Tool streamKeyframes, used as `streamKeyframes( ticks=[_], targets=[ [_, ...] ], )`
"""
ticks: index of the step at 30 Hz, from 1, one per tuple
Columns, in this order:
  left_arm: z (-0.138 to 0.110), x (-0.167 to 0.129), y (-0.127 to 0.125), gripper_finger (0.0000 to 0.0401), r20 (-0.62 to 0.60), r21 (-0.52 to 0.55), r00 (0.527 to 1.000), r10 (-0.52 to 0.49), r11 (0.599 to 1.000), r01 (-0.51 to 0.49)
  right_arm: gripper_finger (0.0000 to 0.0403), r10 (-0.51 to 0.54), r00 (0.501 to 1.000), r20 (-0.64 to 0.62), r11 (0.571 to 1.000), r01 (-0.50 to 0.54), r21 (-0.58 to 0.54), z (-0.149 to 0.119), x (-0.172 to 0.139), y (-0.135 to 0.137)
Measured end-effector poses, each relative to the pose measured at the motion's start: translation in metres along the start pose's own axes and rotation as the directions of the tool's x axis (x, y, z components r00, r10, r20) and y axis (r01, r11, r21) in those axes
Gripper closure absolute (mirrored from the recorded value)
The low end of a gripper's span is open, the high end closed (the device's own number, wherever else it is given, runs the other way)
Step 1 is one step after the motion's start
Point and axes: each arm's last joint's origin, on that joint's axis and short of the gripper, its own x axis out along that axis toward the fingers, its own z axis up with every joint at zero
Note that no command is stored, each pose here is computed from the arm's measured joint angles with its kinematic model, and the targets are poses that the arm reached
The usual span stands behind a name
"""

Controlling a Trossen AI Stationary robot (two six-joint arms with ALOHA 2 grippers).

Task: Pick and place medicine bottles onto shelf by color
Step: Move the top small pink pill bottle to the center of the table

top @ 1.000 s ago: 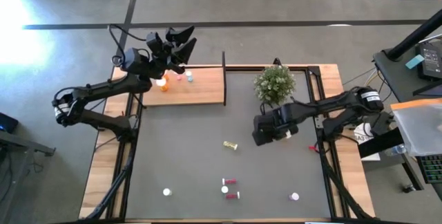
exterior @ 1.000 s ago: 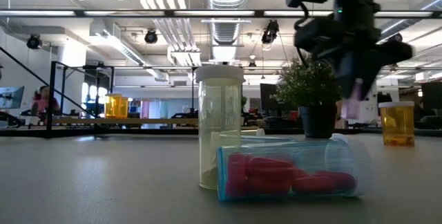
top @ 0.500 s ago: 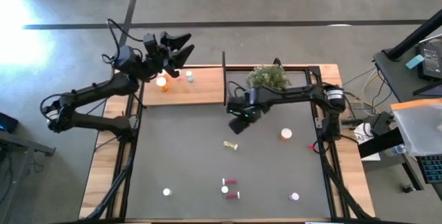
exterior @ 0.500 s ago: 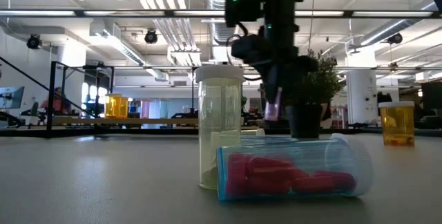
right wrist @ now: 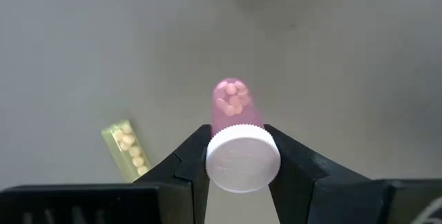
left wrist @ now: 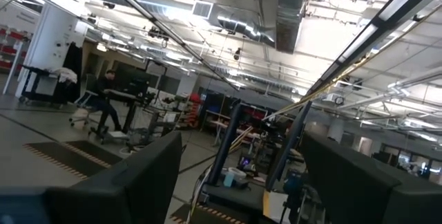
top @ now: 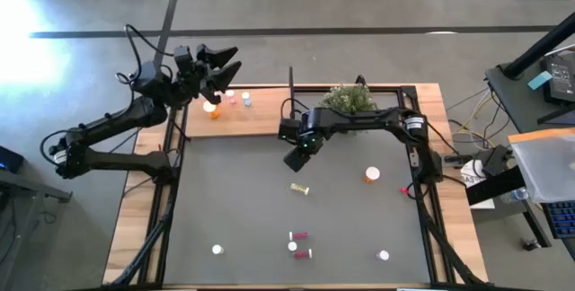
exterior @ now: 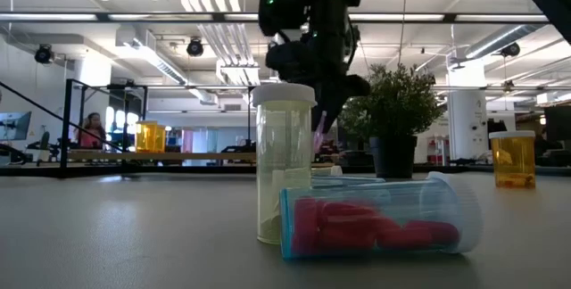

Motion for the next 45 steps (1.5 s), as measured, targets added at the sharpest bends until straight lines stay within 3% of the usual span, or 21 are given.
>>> streamKeyframes(
  ticks=[14, 23, 32, 39, 45],
  targets=[
    [0.0, -0.002, 0.0, 0.0118, -0.015, -0.006, 1.0, 0.006, 1.0, -0.006, 0.0294, 0.009, 0.999, -0.046, 0.986, -0.016, -0.164, 0.044, 0.026, 0.009],
    [0.0, -0.002, 0.0, 0.0118, -0.013, -0.008, 1.0, 0.005, 1.0, -0.006, 0.0294, 0.002, 0.998, -0.063, 0.942, -0.023, -0.336, 0.052, 0.021, 0.012],
    [0.0, -0.001, 0.0, 0.0118, -0.012, -0.008, 1.0, 0.006, 1.0, -0.006, 0.0294, 0.001, 0.997, -0.079, 0.938, -0.028, -0.346, 0.05, 0.021, 0.013],
    [0.0, -0.001, 0.0, 0.0118, -0.012, -0.011, 1.0, 0.006, 1.0, -0.006, 0.0294, -0.01, 0.995, -0.099, 0.961, -0.017, -0.276, 0.043, 0.02, 0.02],
    [0.0, -0.001, 0.0, 0.0118, -0.012, -0.012, 1.0, 0.006, 1.0, -0.006, 0.0294, -0.03, 0.993, -0.112, 0.95, -0.007, -0.312, 0.031, 0.015, 0.034]
  ],
)
